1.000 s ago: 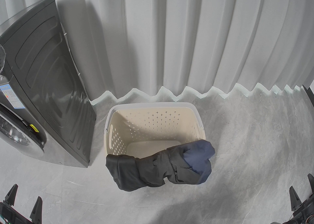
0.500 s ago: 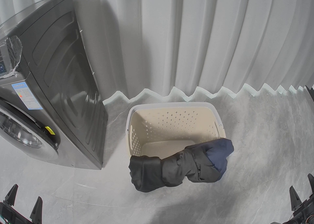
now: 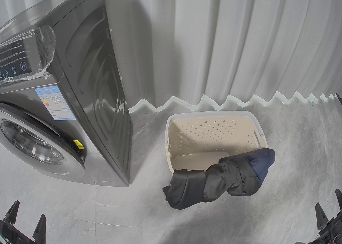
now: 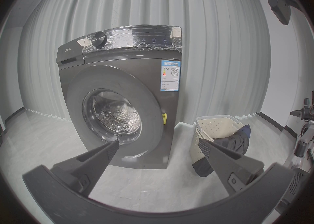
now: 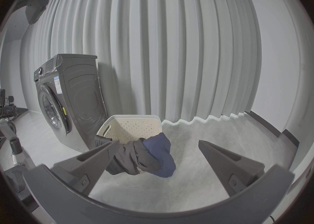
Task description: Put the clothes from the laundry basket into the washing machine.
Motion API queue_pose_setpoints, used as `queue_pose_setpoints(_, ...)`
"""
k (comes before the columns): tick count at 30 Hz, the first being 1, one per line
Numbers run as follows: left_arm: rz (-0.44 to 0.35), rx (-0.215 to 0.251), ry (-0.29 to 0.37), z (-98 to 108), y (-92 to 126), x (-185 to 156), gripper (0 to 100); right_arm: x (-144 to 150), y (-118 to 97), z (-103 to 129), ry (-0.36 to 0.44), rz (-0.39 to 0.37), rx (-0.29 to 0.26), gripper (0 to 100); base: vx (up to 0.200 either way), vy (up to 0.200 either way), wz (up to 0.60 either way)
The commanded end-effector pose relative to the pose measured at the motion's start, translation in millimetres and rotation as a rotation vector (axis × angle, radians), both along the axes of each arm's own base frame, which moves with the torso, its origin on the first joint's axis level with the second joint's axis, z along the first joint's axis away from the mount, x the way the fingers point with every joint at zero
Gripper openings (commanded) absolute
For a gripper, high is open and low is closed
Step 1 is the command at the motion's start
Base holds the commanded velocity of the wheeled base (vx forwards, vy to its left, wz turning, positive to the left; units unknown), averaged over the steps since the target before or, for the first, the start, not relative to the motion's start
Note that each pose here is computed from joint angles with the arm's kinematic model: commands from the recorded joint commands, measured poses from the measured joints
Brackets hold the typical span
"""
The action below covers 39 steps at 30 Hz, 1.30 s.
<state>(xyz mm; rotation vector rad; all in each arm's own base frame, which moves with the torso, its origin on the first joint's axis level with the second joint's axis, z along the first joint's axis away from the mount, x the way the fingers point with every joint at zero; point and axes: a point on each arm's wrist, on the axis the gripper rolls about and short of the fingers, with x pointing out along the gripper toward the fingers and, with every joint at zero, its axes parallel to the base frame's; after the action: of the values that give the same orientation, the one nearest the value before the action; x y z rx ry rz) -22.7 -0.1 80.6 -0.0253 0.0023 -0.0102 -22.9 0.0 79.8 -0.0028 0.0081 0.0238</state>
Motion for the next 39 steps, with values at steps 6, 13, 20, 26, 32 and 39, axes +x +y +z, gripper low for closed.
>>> queue_pose_setpoints(6,-0.001,-0.001,-0.004,-4.4,0.0,-0.3,100,-0.2,0.0,-4.4,-0.002,0.001,0.0,100,0.0,0.2,0.0)
queue_pose_setpoints(13,-0.001,-0.002,-0.004,-4.4,0.0,-0.3,100,-0.2,0.0,-4.4,-0.002,0.001,0.0,100,0.0,0.2,0.0)
queue_pose_setpoints(20,-0.001,-0.002,-0.004,-4.4,0.0,-0.3,100,-0.2,0.0,-4.4,-0.002,0.001,0.0,100,0.0,0.0,0.0)
queue_pose_setpoints(26,0.001,-0.004,-0.004,-4.4,0.0,-0.3,100,-0.2,0.0,-4.4,-0.002,0.001,0.0,100,-0.033,0.0,0.0)
queue_pose_setpoints(32,0.001,-0.001,-0.004,-4.4,0.0,-0.3,100,-0.2,0.0,-4.4,-0.002,0.001,0.0,100,-0.167,0.0,0.0)
queue_pose_setpoints(39,0.001,-0.001,-0.004,-4.4,0.0,-0.3,100,-0.2,0.0,-4.4,-0.002,0.001,0.0,100,0.0,0.0,0.0)
